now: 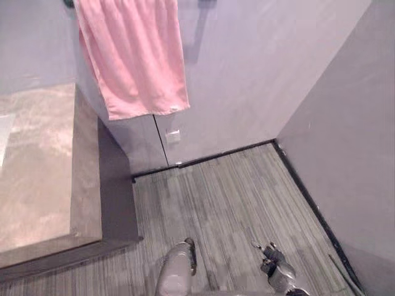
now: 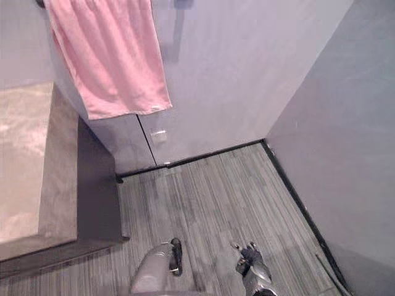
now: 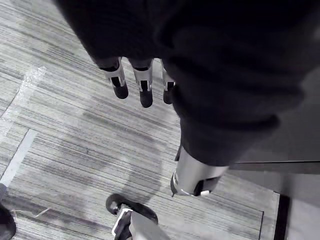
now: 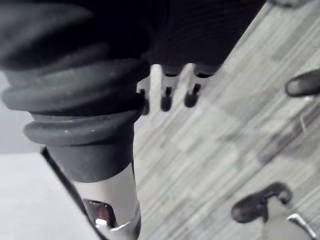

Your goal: Organize washtable

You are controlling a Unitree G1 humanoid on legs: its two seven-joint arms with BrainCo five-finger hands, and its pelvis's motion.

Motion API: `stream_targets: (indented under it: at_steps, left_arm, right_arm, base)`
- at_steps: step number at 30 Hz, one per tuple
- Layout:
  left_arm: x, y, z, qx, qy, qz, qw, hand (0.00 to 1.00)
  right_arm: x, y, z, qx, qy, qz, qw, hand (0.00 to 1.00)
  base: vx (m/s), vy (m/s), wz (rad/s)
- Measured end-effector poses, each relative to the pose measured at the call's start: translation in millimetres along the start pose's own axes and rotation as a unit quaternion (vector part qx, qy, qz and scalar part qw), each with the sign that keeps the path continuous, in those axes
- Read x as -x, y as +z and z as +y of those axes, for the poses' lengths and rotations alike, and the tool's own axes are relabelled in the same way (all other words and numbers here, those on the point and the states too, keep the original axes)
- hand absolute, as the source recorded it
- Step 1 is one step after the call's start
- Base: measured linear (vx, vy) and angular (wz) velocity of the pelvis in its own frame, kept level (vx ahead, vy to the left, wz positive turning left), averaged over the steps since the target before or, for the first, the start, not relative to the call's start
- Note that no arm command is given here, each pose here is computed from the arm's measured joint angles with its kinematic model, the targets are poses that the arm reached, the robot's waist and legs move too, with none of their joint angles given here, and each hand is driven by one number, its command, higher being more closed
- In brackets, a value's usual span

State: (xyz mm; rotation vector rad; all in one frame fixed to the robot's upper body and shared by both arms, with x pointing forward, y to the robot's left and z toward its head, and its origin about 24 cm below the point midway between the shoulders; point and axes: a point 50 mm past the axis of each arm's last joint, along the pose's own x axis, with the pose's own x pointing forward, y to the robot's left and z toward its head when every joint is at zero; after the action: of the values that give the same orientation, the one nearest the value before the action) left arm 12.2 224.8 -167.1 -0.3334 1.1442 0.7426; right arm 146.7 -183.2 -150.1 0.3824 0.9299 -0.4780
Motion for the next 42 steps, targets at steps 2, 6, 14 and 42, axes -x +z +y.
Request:
stream_targets:
  at_steps: [2,6,14,42]
  left_arm:
    - [0.2,-4.5,1.4,-0.001,0.002,0.014,1.000,0.00]
    - [-2.0,6.9,6.4,-0.007,0.008,0.001,1.000,0.00]
    - [-4.2,35.3,-36.9,-0.008,-0.047,-0.051,0.998,0.00]
    - [99.7,256.7,-39.1,-0.008,-0.127,-0.535,0.835,0.00]
  right_arm:
    - [0.0,-0.8,-3.8,-0.002,-0.006,0.003,1.000,0.00]
    - [4.4,-21.3,-11.5,-0.003,-0.018,0.036,0.999,0.00]
    - [11.4,-25.7,-43.4,-0.022,-0.063,0.022,0.997,0.00]
    - [10.4,-2.5,-29.0,0.055,-0.011,-0.038,0.998,0.00]
  base:
    - [0.40,0.198,0.09]
    - [0.38,0.115,0.21]
    - [0.28,-0.088,0.74]
    - [0.13,-0.063,0.19]
